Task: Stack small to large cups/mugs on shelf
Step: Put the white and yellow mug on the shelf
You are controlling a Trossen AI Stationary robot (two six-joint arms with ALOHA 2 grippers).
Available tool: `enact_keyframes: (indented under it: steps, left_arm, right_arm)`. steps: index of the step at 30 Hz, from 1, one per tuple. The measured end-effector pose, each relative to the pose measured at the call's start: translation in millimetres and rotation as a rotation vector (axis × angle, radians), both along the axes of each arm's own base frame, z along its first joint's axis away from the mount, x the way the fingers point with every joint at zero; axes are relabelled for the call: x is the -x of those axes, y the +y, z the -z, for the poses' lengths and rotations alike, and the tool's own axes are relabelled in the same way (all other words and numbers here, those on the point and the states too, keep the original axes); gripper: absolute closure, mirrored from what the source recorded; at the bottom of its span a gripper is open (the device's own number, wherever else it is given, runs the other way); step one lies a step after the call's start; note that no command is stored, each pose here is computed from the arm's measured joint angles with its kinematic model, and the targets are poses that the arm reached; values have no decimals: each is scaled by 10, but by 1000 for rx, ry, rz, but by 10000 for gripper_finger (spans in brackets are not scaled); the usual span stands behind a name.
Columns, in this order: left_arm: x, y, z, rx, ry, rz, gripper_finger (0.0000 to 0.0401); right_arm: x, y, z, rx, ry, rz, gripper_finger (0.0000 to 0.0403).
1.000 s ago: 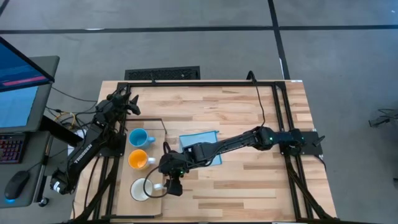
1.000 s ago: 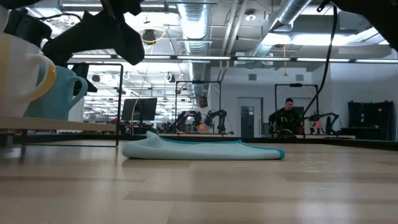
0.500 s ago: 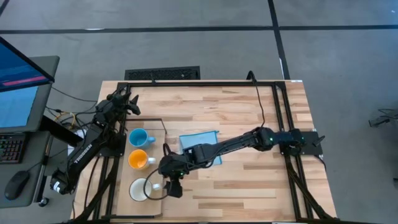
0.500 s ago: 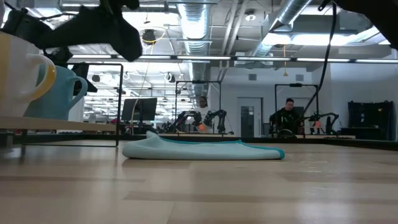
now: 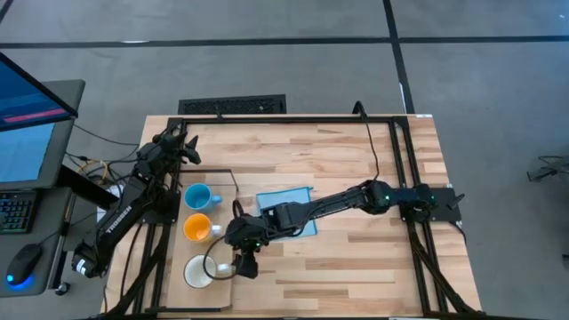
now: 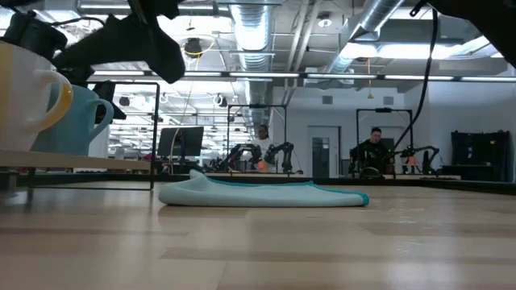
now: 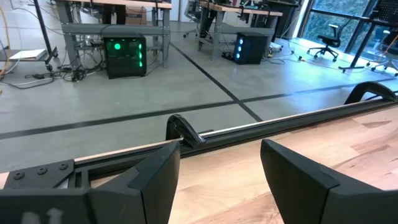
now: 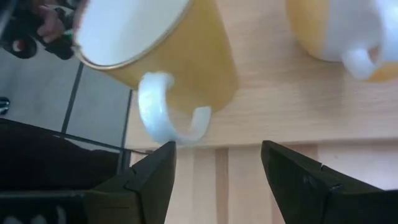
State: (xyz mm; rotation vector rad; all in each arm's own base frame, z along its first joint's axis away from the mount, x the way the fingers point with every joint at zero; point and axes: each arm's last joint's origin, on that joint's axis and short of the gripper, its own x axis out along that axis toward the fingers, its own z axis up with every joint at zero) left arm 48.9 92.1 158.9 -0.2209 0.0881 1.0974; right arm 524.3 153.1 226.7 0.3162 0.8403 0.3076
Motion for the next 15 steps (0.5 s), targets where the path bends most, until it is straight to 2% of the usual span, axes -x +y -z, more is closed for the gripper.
enact_keyframes:
  steps: [8,15]
  left_arm:
    - [0,0,-1,0,0,0,184]
    - [0,0,0,0,0,0,184]
  right_arm:
    - [-35,19,-43,-18,-58,-3,143]
    - [25,-30,35,12,48,2,143]
